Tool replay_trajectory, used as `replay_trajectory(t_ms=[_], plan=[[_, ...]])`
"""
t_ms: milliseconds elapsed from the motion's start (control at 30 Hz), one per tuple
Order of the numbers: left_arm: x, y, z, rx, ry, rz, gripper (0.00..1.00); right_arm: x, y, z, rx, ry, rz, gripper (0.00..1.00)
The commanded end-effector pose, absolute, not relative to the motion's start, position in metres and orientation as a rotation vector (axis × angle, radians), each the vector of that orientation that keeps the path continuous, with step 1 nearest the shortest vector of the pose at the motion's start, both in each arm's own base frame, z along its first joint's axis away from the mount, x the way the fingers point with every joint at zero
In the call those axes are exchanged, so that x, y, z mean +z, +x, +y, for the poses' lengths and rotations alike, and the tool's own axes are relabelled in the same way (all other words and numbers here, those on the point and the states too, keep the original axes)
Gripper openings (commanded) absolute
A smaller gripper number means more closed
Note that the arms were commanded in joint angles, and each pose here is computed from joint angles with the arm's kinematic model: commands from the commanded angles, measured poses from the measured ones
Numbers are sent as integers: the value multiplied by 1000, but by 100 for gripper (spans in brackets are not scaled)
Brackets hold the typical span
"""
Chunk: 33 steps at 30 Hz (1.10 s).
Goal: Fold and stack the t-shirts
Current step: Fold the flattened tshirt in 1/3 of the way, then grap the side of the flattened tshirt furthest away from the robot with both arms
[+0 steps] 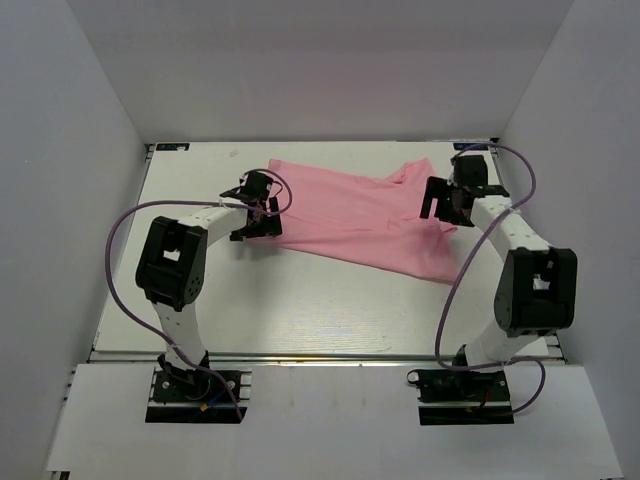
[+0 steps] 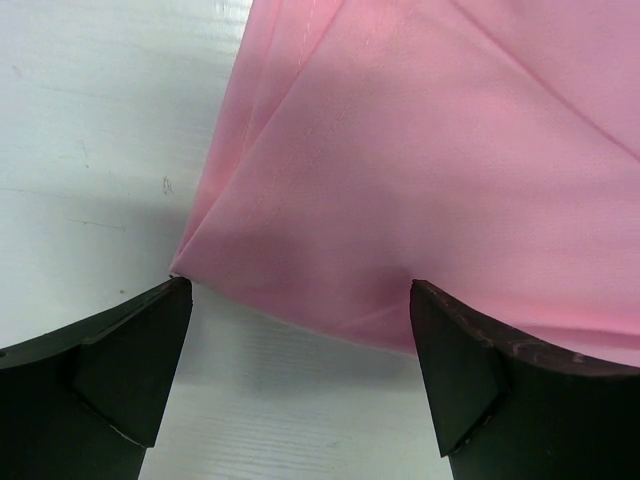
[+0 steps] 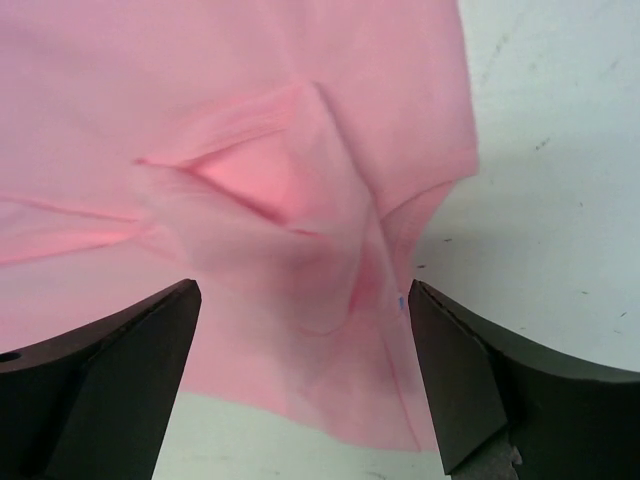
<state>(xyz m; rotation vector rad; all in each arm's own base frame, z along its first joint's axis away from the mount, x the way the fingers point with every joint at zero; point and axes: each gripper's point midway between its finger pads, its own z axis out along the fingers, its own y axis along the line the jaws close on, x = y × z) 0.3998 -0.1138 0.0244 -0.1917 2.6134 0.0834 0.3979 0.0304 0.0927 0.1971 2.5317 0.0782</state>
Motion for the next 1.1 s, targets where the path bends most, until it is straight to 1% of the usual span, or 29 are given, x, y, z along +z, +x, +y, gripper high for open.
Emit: replay_trajectory(t_ms=[0, 67, 100, 200, 233, 267, 467, 533, 600, 633, 667, 700, 733, 800, 900, 933, 967, 1000, 1067], plan=[[93, 425, -121, 13, -175, 2453, 100, 155, 399, 55, 250, 47, 2386, 90], [102, 429, -125, -17, -174, 2429, 100, 159, 385, 67, 338, 10, 2391, 90], [113, 432, -128, -36, -162, 2409, 100, 147, 373, 75, 394, -14, 2422, 90], [119, 438, -131, -55, -148, 2385, 100, 143, 360, 87, 481, -32, 2431, 90], [122, 440, -132, -59, -149, 2376, 100, 126, 348, 87, 499, -18, 2470, 90], [123, 442, -132, -64, -150, 2368, 100, 126, 351, 89, 506, -12, 2452, 90], [94, 448, -130, -33, -143, 2410, 100, 75, 339, 80, 471, 83, 2546, 90], [76, 447, -129, -17, -139, 2443, 100, 63, 344, 74, 434, 136, 2547, 90], [71, 446, -131, -22, -134, 2457, 100, 51, 341, 71, 451, 161, 2562, 90], [57, 438, -126, 8, -134, 2488, 100, 46, 340, 68, 446, 201, 2569, 90], [51, 435, -117, 44, -151, 2497, 100, 36, 331, 64, 430, 225, 2598, 90], [52, 434, -116, 40, -152, 2489, 100, 34, 334, 57, 421, 252, 2579, 90], [40, 423, -113, 57, -148, 2521, 100, 26, 326, 57, 416, 266, 2603, 90], [30, 409, -110, 50, -164, 2547, 100, 14, 315, 47, 413, 321, 2635, 90], [20, 388, -110, 23, -223, 2585, 100, 1, 293, 53, 475, 354, 2695, 90], [8, 369, -104, 42, -251, 2628, 100, -1, 281, 55, 489, 365, 2723, 90], [6, 361, -102, 44, -266, 2636, 100, 1, 282, 56, 494, 371, 2717, 90], [-3, 341, -95, 66, -279, 2676, 100, -1, 268, 58, 510, 378, 2733, 90], [11, 324, -91, 52, -321, 2664, 100, 6, 252, 60, 518, 398, 2738, 90]])
